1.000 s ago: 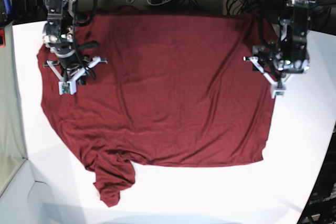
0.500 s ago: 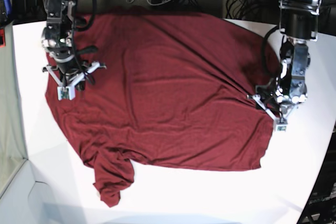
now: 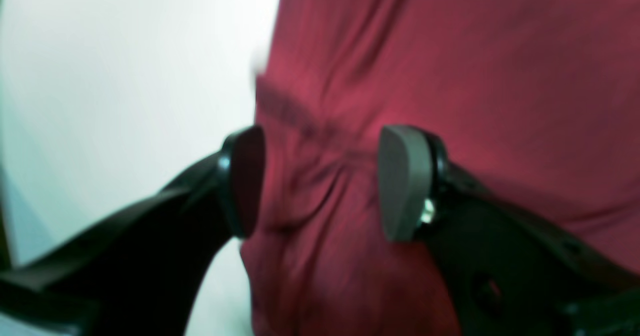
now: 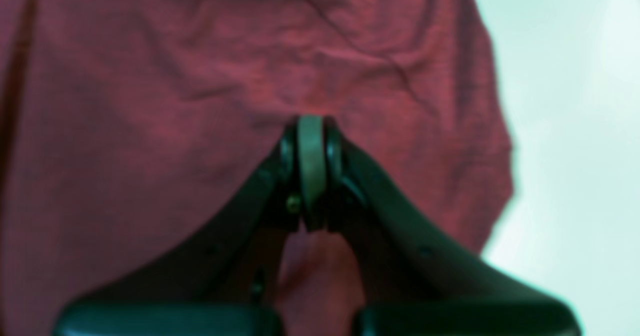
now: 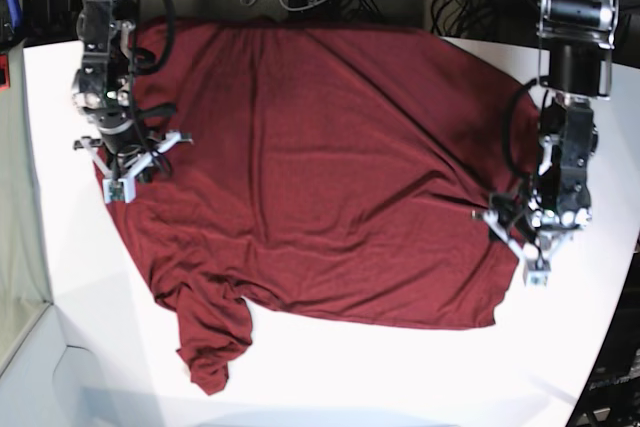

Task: Layout the t-shirt on the table in an organized manner, then fold the t-shirt properly
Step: 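Grasp both shirt sides and pull them outward toward the hem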

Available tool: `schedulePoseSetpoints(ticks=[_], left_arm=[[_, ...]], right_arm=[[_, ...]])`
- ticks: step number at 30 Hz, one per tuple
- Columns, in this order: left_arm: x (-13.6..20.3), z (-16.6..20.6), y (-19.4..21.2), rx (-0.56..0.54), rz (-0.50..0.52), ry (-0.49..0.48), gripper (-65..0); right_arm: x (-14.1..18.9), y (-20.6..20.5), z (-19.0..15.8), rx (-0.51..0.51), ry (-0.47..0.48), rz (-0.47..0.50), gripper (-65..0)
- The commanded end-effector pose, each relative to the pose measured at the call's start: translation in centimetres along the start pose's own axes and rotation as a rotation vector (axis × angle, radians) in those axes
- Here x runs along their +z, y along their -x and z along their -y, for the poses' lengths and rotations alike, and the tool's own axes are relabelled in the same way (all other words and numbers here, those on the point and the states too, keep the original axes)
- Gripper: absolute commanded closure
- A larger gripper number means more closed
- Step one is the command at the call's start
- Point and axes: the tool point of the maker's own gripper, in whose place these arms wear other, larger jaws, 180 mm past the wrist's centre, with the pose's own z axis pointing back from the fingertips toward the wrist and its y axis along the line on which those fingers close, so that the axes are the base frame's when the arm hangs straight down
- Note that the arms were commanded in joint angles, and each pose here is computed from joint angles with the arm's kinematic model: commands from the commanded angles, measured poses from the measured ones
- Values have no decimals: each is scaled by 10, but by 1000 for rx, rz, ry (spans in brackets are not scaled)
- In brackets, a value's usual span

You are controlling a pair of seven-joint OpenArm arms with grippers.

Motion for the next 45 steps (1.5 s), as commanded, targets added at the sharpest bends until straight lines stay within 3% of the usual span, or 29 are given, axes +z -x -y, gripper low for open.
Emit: schedulePoseSetpoints(ticks=[1,5,10,20,29,33,36,45], left_arm=[[12,-7,-20,-6,56,-18,-352],[29,-4,-14,-30,42,-14,-352],[24,-8,24,-12,-38,-19,-352],[21,-2,119,-51,-225,-8,-352],[28,-6,167,-79,-326,-13,-352],[29,-5,168,-80,-322,-11,-352],[32,-6,158,-75,-293,-12,-352],[64,-10,70,8,-23,-12,-352]], right_arm=[[1,-23,5,4,7,68,0],[9,-41,5,12,10,117,0],[27,-47,13,9,37,154,0],[16,6,19,-17,43,24,0],[-35,15,46,-59,72,-78,0],[-57,-7,71,-70,104,-87,0],[-68,-37,89,-69,126,-32,0],[-81,-91,98,-17,129,38,0]])
